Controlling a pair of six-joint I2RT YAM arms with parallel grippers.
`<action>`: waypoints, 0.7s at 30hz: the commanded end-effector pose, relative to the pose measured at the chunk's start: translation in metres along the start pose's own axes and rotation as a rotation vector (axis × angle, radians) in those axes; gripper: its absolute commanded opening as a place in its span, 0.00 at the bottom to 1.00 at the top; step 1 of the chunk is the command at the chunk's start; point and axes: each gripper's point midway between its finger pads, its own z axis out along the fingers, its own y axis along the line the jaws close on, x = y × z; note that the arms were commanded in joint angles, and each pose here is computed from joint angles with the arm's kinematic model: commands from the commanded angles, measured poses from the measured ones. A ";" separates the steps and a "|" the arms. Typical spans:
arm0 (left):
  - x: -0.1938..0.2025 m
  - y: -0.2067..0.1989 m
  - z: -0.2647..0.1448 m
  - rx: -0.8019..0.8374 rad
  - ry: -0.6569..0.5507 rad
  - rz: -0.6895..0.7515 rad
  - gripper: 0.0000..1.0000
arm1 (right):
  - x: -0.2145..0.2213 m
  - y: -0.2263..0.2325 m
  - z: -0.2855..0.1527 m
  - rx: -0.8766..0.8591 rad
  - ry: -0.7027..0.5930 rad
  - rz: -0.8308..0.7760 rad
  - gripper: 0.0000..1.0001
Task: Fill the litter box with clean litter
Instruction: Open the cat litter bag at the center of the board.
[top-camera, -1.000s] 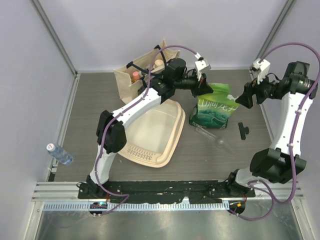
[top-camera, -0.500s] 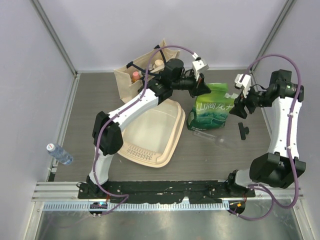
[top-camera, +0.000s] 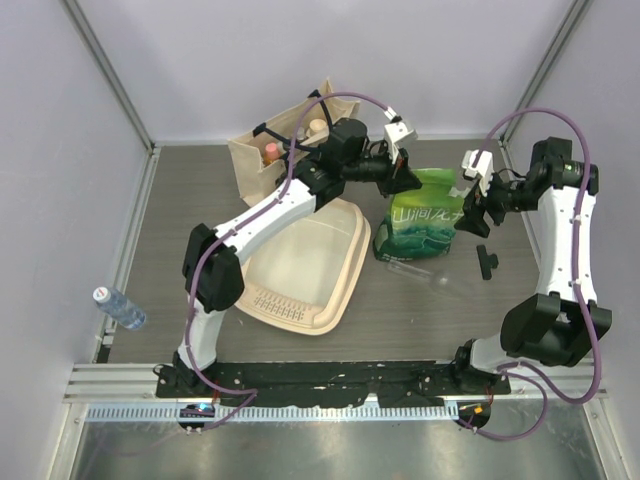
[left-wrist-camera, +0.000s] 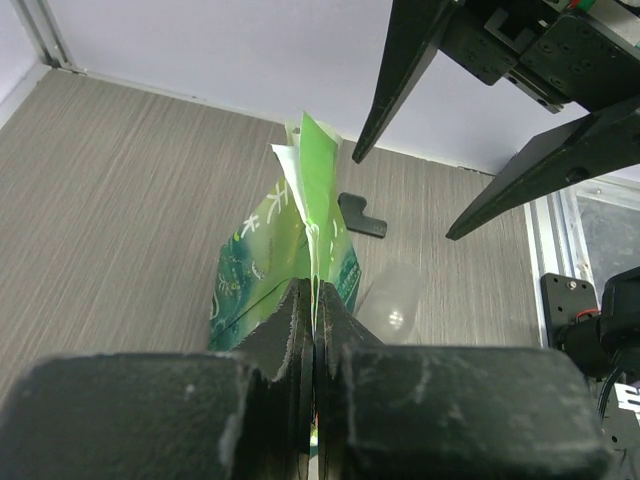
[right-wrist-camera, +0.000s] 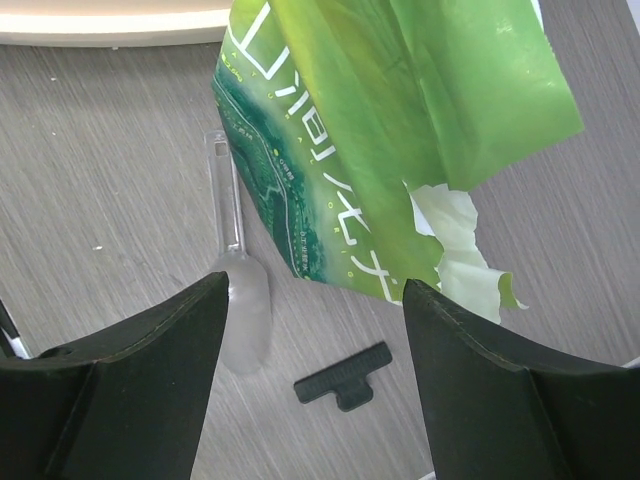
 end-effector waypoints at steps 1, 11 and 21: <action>-0.073 -0.031 -0.031 0.035 -0.132 0.089 0.00 | -0.005 0.008 0.003 -0.049 -0.036 -0.055 0.77; -0.078 -0.037 -0.035 0.046 -0.140 0.093 0.00 | 0.005 -0.005 0.017 -0.074 -0.041 -0.099 0.79; -0.079 -0.038 -0.035 0.049 -0.147 0.085 0.00 | -0.007 -0.022 0.023 -0.095 -0.083 -0.119 0.77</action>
